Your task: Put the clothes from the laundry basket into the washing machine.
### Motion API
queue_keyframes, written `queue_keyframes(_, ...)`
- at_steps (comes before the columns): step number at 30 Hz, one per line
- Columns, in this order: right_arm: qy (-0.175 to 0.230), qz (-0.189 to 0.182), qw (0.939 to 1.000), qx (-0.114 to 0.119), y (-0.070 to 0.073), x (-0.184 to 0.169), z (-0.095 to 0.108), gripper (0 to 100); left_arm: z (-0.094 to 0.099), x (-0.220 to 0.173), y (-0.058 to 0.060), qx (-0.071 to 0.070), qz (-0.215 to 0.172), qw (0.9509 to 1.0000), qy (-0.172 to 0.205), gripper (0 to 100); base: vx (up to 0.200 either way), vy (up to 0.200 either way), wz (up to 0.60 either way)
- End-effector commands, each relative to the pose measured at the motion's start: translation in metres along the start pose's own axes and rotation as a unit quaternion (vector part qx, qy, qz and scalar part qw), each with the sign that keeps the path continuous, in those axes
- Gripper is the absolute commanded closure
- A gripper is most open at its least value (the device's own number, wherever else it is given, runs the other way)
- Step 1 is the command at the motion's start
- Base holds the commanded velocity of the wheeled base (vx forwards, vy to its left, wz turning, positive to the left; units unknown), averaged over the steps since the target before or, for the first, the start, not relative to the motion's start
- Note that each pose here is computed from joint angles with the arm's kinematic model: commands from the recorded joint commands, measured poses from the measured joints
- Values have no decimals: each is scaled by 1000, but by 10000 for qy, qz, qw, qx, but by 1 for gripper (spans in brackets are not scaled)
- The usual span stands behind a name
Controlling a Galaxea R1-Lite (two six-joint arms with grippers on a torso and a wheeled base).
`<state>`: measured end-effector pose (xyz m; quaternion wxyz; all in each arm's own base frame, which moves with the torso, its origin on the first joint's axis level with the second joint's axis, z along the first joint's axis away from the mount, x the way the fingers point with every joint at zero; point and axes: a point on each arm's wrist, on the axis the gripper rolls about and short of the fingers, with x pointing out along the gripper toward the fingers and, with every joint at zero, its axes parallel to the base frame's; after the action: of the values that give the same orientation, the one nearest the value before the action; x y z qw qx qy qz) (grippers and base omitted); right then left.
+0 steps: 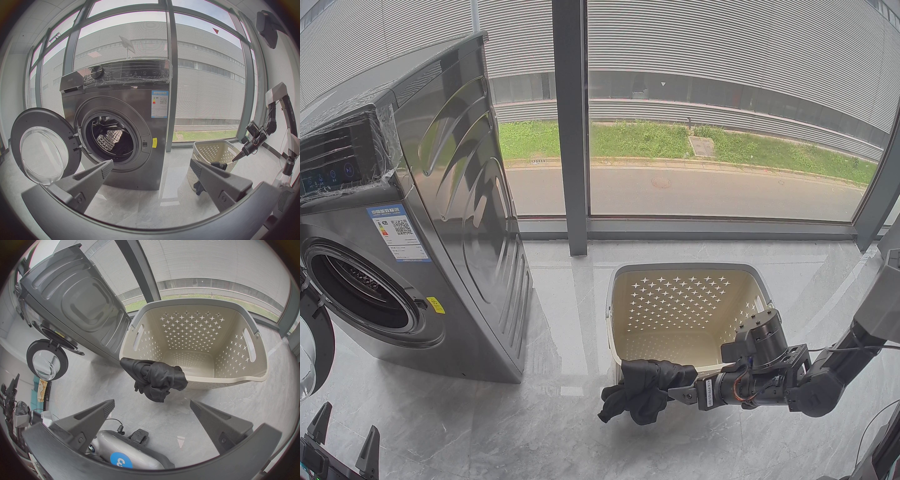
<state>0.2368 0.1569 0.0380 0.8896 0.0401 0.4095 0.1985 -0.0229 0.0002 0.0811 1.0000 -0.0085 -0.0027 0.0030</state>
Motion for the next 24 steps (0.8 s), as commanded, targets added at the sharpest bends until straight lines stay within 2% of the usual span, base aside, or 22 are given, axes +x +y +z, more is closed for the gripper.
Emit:
queue_keyframes(1,154,-69,9999,14,0,16,-5,0,-5,0,0,-7,8,10000,-4,0,0,0,0)
queue_keyframes(4,92,10,9999,139,8,24,-9,0,-5,0,0,-22,8,10000,-4,0,0,0,0)
queue_keyframes(6,0,-81,9996,263,15,35,-12,0,-5,0,0,-22,8,10000,-4,0,0,0,0)
queue_keyframes(15,-30,-230,9989,399,17,57,-12,0,-5,0,0,-30,1,10000,-4,0,0,0,0)
queue_keyframes(19,-101,-350,9976,590,18,70,-10,0,-5,0,0,-22,8,10000,-4,0,0,0,0)
queue_keyframes(24,-122,-357,9974,606,19,81,-9,0,-5,0,0,-30,1,10000,-4,0,0,0,0)
